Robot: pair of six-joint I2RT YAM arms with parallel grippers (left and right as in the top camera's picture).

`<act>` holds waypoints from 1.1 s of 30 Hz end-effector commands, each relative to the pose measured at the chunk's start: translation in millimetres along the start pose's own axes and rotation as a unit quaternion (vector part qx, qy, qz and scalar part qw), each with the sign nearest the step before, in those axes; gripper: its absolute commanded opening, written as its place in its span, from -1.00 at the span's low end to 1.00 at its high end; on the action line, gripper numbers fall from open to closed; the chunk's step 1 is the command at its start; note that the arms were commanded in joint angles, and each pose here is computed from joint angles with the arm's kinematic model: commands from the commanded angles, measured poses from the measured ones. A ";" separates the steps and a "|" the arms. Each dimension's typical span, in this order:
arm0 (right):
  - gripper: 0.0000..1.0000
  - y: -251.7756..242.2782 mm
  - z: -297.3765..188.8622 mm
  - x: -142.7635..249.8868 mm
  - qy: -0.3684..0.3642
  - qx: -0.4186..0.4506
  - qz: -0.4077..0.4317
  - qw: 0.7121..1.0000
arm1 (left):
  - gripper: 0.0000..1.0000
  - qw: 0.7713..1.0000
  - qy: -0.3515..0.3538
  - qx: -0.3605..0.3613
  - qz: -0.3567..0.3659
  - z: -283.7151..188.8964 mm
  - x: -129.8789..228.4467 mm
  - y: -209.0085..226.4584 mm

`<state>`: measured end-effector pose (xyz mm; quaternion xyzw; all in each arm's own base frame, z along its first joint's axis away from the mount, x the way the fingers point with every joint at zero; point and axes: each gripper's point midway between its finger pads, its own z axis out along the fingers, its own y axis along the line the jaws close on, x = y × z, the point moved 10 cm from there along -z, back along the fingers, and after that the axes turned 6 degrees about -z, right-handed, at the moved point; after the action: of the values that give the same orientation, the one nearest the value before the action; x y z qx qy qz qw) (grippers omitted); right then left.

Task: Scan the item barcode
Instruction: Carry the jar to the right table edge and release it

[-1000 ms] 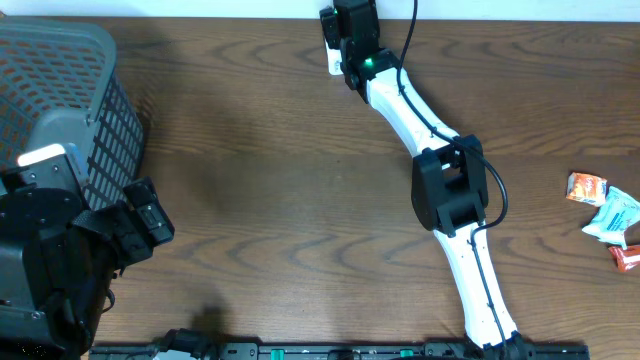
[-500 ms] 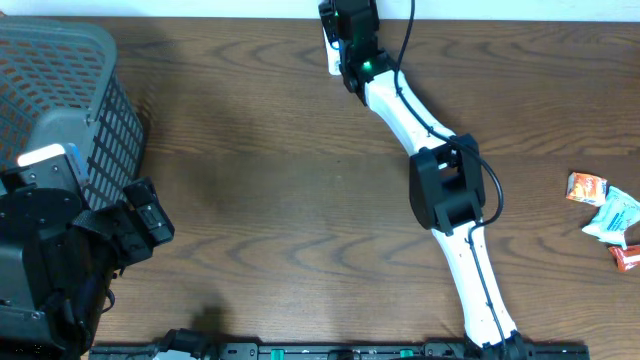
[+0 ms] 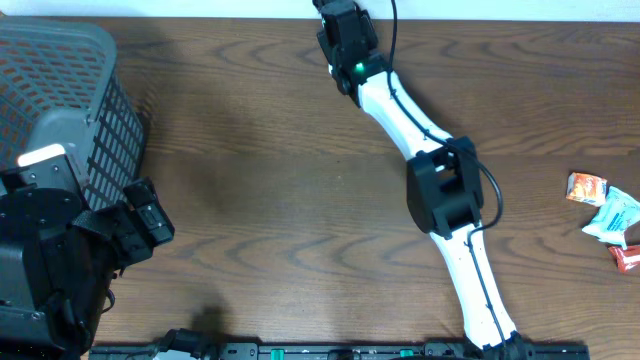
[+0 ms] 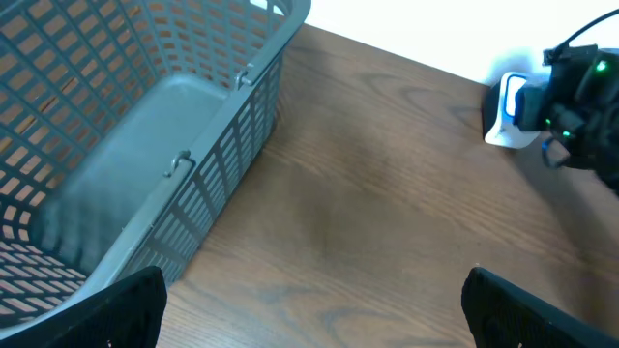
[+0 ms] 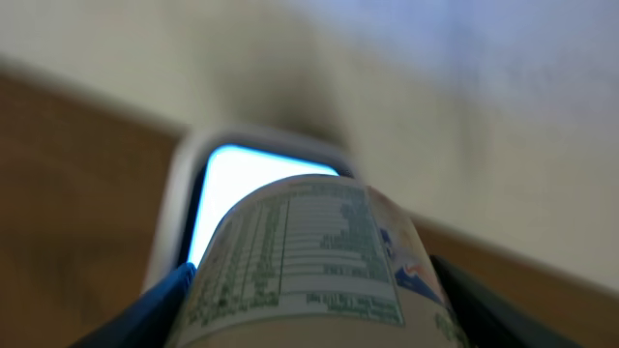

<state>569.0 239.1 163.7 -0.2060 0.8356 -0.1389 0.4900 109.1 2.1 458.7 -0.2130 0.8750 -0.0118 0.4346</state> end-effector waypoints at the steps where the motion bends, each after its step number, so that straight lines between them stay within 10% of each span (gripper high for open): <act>1: -0.30 -51.2 -63.5 -45.1 0.006 0.018 0.041 0.999 | 0.96 1.000 0.002 -0.012 -0.004 3.5 0.1 0.7; 16: -0.26 -173.0 -94.1 99.3 0.416 0.017 0.295 0.860 | 0.96 1.000 0.002 -0.012 -0.004 3.5 0.1 0.7; 33: -0.18 -334.4 -94.5 264.5 0.489 0.130 0.437 0.744 | 0.96 1.000 0.002 -0.012 -0.004 3.5 0.1 0.7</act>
<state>451.1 -156.5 174.1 0.3252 0.9385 -0.0973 0.0638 109.2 2.1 458.6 -0.2129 0.8751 -0.0117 0.4343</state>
